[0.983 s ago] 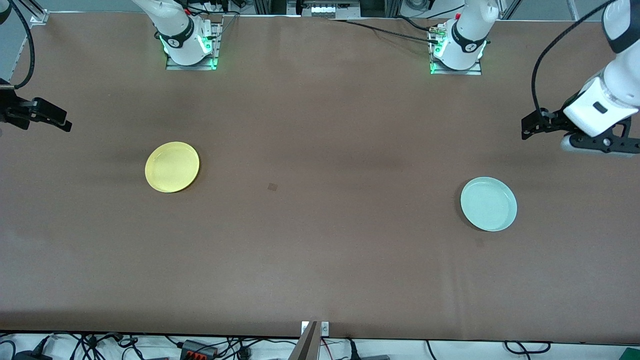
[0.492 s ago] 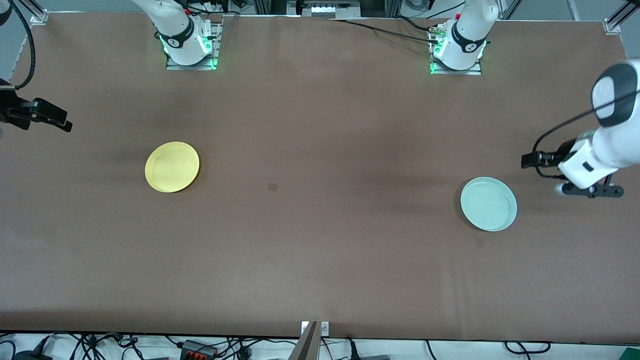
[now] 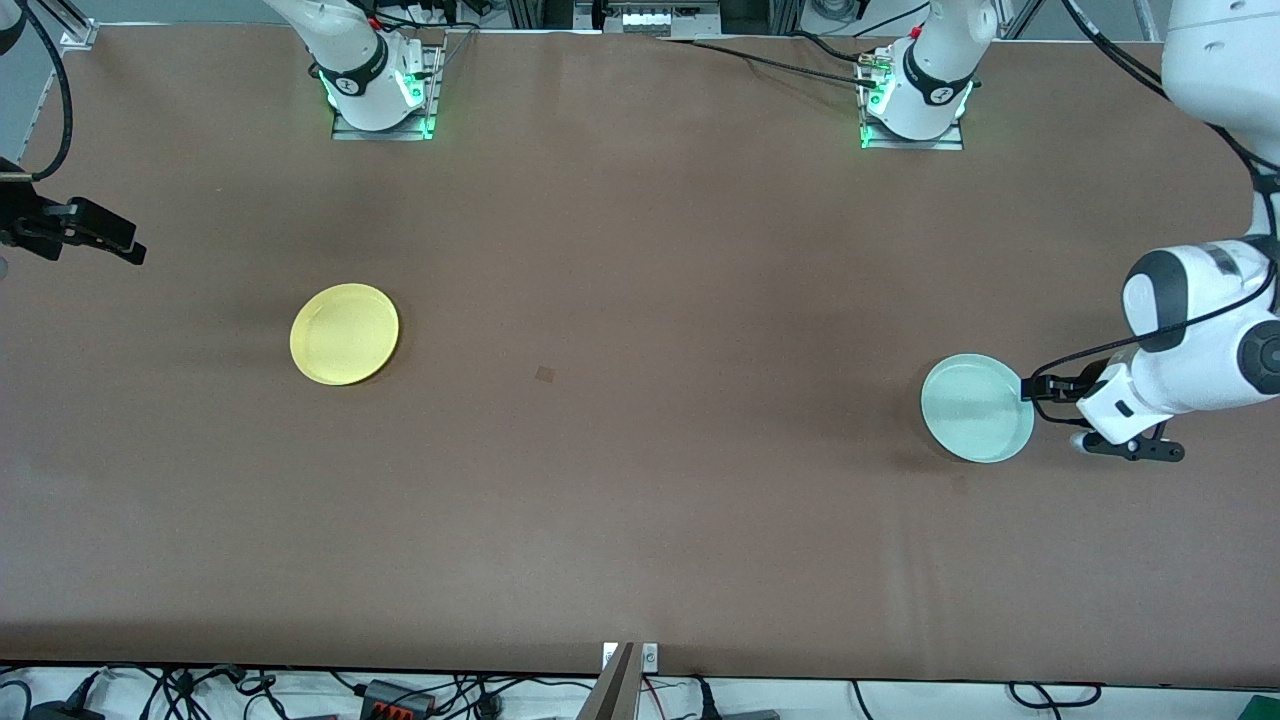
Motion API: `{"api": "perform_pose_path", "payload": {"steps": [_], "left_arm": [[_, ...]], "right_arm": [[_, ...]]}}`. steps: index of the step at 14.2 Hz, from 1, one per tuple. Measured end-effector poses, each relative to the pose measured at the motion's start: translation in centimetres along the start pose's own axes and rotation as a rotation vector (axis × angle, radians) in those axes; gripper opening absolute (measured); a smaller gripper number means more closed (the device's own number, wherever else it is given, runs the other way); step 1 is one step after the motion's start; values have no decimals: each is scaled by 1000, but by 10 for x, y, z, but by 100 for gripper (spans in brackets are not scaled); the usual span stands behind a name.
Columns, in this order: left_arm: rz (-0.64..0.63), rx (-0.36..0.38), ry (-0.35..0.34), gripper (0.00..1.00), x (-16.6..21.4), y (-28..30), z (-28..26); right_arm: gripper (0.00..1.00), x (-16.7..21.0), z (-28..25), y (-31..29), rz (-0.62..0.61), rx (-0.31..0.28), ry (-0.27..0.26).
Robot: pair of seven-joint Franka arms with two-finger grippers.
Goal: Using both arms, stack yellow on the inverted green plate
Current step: 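Reach the left gripper down to the rim of the green plate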
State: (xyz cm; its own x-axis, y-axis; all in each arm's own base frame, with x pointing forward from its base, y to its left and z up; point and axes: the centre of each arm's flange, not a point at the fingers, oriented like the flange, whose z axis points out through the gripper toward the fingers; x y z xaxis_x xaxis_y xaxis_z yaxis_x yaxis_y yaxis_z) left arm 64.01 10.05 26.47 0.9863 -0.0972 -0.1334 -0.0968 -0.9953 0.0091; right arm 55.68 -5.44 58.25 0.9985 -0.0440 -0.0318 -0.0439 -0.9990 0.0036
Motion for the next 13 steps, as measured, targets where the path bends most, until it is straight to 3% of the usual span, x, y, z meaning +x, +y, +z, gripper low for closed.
{"api": "perform_pose_path", "payload": {"steps": [2,3,8,10,12,13], "left_arm": [[-10,-6,3,97,2,-11,22],[-21,-21,4,91,2,-16,31],[-52,-189,27,87,-3,-39,68],[-51,-216,35,85,-6,-50,76],[-53,-221,38,67,-6,-54,78],[-52,-222,37,67,-6,-54,79]], "right_arm": [[100,0,1,0,0,0,-1],[100,0,1,0,0,0,-1],[100,0,3,0,0,0,-6],[100,0,3,0,-1,0,-6],[100,0,3,0,-1,0,-6],[100,0,3,0,-1,0,-6]]}}
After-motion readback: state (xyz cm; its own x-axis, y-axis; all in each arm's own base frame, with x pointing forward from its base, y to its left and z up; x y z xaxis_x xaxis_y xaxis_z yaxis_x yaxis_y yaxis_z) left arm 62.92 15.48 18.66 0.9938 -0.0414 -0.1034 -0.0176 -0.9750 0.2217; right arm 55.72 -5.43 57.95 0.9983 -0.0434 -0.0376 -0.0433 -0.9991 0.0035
